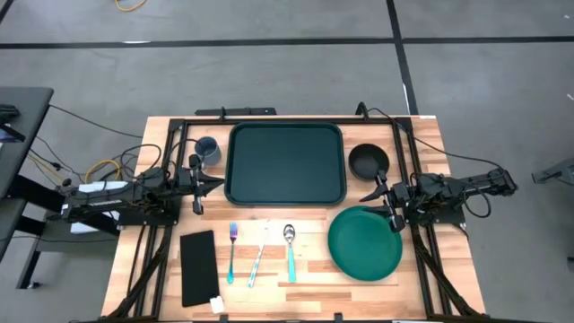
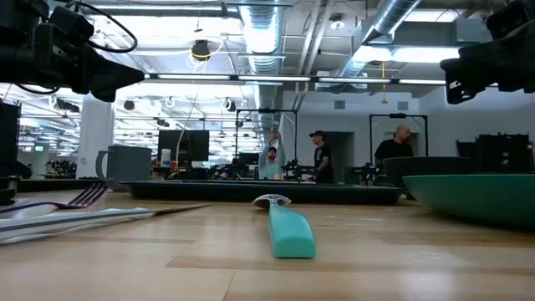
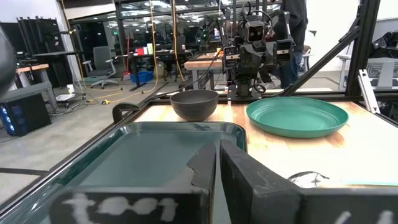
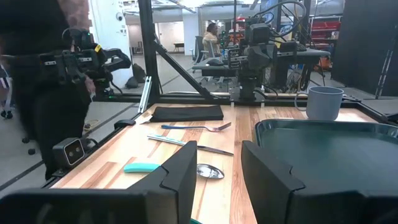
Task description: Set up tray
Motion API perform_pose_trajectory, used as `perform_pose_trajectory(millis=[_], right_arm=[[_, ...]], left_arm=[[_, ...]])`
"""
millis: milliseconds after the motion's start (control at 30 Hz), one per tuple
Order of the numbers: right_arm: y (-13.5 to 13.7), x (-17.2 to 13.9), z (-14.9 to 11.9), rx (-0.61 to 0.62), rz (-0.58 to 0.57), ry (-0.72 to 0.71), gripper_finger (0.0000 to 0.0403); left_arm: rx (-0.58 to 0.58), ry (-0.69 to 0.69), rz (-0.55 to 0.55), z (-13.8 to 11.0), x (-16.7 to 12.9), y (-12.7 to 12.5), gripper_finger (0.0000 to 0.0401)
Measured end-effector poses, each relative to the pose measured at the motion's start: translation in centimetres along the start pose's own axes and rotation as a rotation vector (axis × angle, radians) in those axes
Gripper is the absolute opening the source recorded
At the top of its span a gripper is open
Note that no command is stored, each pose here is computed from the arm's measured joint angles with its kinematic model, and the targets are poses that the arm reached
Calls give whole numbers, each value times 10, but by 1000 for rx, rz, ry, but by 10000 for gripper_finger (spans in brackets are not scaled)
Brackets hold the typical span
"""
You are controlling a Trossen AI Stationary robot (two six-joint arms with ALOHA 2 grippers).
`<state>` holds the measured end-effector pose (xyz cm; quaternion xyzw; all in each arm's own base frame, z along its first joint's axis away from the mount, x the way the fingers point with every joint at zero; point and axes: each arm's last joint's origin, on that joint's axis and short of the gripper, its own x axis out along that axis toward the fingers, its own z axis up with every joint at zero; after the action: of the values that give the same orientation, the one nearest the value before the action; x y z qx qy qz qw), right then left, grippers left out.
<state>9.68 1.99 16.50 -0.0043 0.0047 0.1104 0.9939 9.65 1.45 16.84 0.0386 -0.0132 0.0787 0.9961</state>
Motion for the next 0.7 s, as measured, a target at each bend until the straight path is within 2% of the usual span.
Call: perform_pose_trajectory(millis=[167, 233, 300, 433, 500, 600, 667, 700], right_arm=[[0, 0, 0, 0, 0, 0, 118], [0, 0, 0, 0, 0, 0, 118], [0, 0, 0, 0, 0, 0, 118], [0, 0, 0, 0, 0, 0, 118], [0, 0, 0, 0, -1, 0, 118], [0, 0, 0, 0, 0, 0, 118], [0, 0, 0, 0, 0, 0, 118], [0, 0, 0, 0, 0, 0, 118]], left_arm=[[0, 0, 0, 0, 0, 0, 13], [-36, -1, -7, 0, 0, 0, 13], [-171, -4, -35, 1, 0, -1, 13], [-562, 16, -98, 4, -1, -3, 13], [-695, 22, -94, 4, -1, -2, 13], [-840, 3, 8, 3, -1, 0, 13], [-958, -49, 92, 4, -1, 3, 13], [-977, -84, 118, 6, -1, 5, 13]])
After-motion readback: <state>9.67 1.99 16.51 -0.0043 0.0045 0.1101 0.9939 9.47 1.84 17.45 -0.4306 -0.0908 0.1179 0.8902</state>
